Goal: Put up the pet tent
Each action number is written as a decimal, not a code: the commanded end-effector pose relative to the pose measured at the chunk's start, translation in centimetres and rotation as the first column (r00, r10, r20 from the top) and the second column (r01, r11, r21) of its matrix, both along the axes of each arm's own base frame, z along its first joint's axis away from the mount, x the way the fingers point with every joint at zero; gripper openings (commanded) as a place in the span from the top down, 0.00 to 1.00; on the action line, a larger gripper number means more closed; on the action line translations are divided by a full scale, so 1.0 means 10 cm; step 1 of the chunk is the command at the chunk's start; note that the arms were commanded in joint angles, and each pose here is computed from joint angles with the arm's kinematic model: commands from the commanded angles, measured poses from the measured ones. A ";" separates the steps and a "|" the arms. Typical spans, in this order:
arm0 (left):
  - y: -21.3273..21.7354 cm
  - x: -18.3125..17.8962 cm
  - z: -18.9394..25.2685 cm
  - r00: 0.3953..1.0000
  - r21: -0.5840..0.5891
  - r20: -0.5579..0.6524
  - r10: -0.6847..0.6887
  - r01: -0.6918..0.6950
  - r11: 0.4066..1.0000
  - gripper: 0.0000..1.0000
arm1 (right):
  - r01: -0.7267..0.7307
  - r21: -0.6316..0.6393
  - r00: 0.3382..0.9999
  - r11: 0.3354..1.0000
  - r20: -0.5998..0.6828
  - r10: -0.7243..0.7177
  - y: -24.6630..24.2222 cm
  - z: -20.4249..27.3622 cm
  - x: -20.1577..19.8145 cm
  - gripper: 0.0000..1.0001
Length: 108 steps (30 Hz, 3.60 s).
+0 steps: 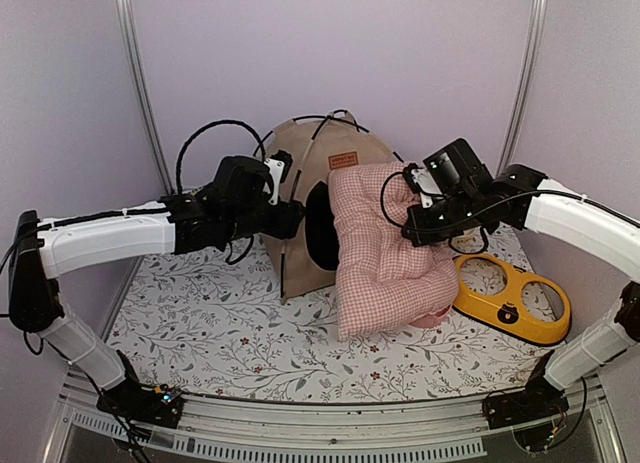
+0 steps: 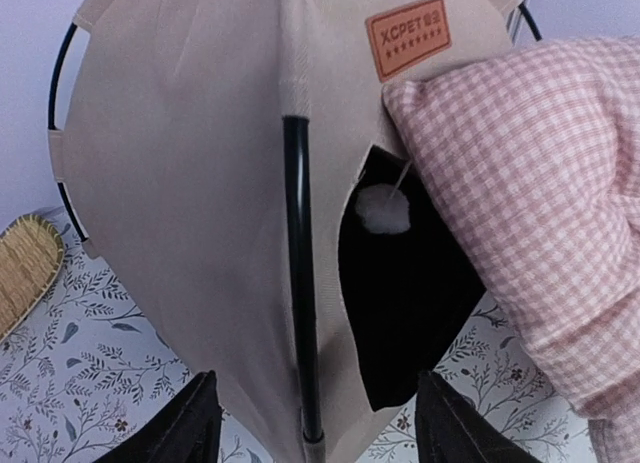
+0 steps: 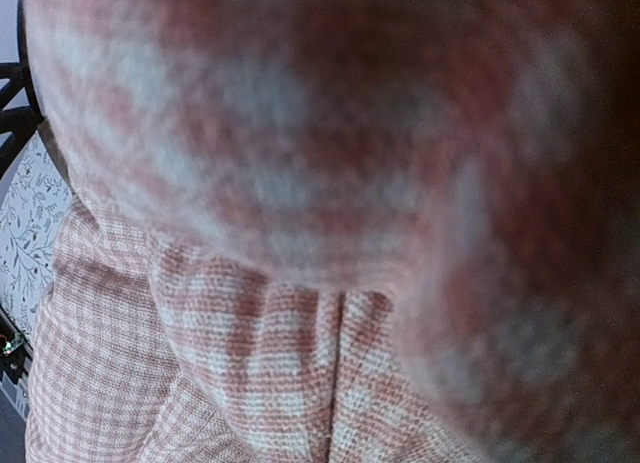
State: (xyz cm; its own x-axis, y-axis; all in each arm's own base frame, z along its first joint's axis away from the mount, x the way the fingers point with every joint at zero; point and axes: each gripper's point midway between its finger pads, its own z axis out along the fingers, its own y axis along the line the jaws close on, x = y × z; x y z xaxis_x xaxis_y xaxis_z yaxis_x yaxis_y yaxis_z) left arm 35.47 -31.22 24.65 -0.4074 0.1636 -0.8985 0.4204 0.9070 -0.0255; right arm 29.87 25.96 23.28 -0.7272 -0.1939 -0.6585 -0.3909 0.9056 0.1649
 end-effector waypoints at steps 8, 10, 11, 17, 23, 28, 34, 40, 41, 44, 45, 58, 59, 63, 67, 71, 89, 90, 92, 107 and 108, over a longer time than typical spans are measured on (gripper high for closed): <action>0.02 0.17 -0.25 1.000 0.020 -0.002 0.024 -0.024 1.000 0.39 | -0.104 -0.066 0.990 0.992 -0.098 0.097 0.43 -0.21 0.01 1.00; 0.02 0.18 -0.27 1.000 0.028 0.001 0.026 -0.026 0.999 0.41 | -0.113 -0.085 0.988 0.990 -0.115 0.103 0.47 -0.27 0.03 1.00; 0.03 0.18 -0.28 1.000 0.032 0.004 0.026 -0.026 0.999 0.44 | -0.117 -0.089 0.987 0.989 -0.121 0.106 0.49 -0.29 0.04 1.00; 0.02 0.15 -0.33 1.000 0.058 0.011 -0.005 0.005 0.998 0.81 | -0.135 -0.111 0.986 0.985 -0.110 0.123 0.67 -0.25 0.16 1.00; -0.17 -0.08 -0.22 0.981 0.047 0.036 -0.192 0.190 0.981 1.00 | -0.195 -0.031 0.980 0.980 -0.057 0.193 1.08 -0.01 0.29 1.00; -0.25 -0.39 -0.04 0.934 0.024 0.064 -0.351 0.350 0.937 1.00 | -0.237 0.033 0.971 0.971 -0.018 0.238 1.37 0.03 0.40 1.00; -0.25 -0.77 0.24 0.857 -0.020 0.095 -0.507 0.511 0.859 1.00 | -0.301 0.095 0.952 0.949 -0.033 0.305 1.67 -0.21 0.46 1.00; -0.20 -0.98 0.36 0.815 -0.080 0.116 -0.568 0.578 0.812 1.00 | -0.301 0.088 0.943 0.950 -0.120 0.310 1.79 -0.78 0.48 1.00; -0.19 -0.98 0.36 0.814 -0.088 0.113 -0.570 0.580 0.810 1.00 | -0.295 0.090 0.943 0.951 -0.134 0.305 1.80 -0.87 0.48 1.00; -0.14 -0.99 0.32 0.818 -0.108 0.101 -0.566 0.575 0.811 1.00 | -0.268 0.084 0.949 0.960 -0.146 0.278 1.77 -1.05 0.49 1.00; -0.13 -0.99 0.31 0.820 -0.115 0.097 -0.565 0.573 0.812 1.00 | -0.254 0.080 0.953 0.964 -0.152 0.264 1.75 -1.10 0.49 1.00; 0.34 -0.55 -0.28 0.961 -0.081 -0.099 -0.257 0.249 0.965 1.00 | -0.247 0.149 0.968 0.957 0.086 0.236 1.78 -0.39 0.37 0.35; 0.37 -0.53 -0.30 0.965 -0.080 -0.106 -0.239 0.232 0.970 1.00 | -0.246 0.150 0.968 0.957 0.093 0.234 1.76 -0.37 0.36 0.31; 0.45 -0.47 -0.35 0.976 -0.073 -0.125 -0.179 0.171 0.983 1.00 | -0.227 0.160 0.970 0.961 0.125 0.209 1.65 -0.21 0.32 0.19; 0.49 -0.44 -0.38 0.979 -0.064 -0.132 -0.152 0.145 0.987 1.00 | -0.201 0.181 0.973 0.963 0.150 0.175 1.52 -0.07 0.28 0.17; 0.49 -0.43 -0.38 0.979 -0.066 -0.135 -0.151 0.143 0.988 1.00 | -0.160 0.225 0.974 0.961 0.196 0.117 1.39 0.06 0.27 0.20; 0.34 -0.59 0.01 0.959 -0.159 -0.079 -0.273 0.258 0.953 1.00 | -0.038 0.137 0.988 0.990 0.156 0.016 1.66 -1.10 0.90 0.42; 0.35 -0.59 0.01 0.960 -0.158 -0.076 -0.270 0.256 0.954 1.00 | -0.034 0.135 0.990 0.990 0.141 0.015 1.65 -1.17 0.94 0.38; 0.36 -0.59 0.03 0.962 -0.156 -0.071 -0.264 0.251 0.955 1.00 | -0.031 0.134 0.992 0.991 0.123 0.014 1.65 -1.21 0.97 0.30; 0.72 -0.37 -0.15 0.991 -0.100 -0.117 -0.068 0.057 0.993 1.00 | -0.134 0.214 0.971 0.968 0.225 0.085 1.62 -0.33 0.65 0.11; 0.74 -0.36 -0.17 0.991 -0.100 -0.123 -0.060 0.048 0.994 1.00 | -0.140 0.218 0.971 0.966 0.223 0.090 1.59 -0.29 0.61 0.10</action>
